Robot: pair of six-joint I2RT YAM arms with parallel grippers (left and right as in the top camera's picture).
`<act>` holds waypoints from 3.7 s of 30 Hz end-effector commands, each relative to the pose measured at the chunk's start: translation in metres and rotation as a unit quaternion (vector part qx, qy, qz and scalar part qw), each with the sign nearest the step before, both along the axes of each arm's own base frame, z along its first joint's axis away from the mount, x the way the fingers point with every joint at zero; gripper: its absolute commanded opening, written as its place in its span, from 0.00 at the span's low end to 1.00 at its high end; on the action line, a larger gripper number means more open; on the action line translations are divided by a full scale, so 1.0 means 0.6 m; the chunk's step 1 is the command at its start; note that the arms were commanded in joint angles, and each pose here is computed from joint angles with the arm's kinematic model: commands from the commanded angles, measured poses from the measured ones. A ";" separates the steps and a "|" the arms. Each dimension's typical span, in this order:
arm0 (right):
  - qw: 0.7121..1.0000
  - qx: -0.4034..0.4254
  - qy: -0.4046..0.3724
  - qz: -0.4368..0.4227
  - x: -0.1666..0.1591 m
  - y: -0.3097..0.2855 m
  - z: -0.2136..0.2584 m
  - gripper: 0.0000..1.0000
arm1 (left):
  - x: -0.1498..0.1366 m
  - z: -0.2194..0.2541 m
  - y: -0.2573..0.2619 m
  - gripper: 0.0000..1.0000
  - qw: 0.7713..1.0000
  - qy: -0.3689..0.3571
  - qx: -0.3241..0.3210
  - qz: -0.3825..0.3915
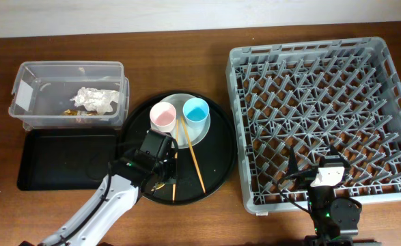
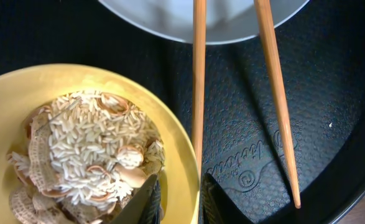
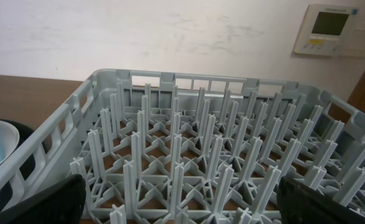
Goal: Sort waste into correct bins and load items into the dishwasher rack
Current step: 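Grasp the yellow bowl rim with the left gripper, then tip the yellow bowl over the black tray to dump scraps, then return the yellow bowl to the round tray and release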
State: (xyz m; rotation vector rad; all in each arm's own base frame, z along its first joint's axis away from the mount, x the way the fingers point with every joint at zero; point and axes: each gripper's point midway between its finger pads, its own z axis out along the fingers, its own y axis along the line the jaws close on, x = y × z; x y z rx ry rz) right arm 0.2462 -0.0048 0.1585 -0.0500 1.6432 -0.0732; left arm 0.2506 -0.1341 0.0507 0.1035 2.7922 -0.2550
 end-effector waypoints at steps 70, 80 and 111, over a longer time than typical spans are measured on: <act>1.000 0.004 0.002 0.001 0.000 0.000 -0.004 0.98 | 0.086 0.263 0.180 0.00 0.928 -0.138 -0.323 0.120; 1.000 0.004 0.002 0.001 0.000 0.000 -0.004 0.98 | 0.040 0.066 0.026 0.00 0.997 -0.023 0.068 0.010; 1.000 0.004 0.002 0.001 0.000 0.000 -0.004 0.98 | 0.083 0.292 0.505 1.00 0.868 -0.131 0.084 0.472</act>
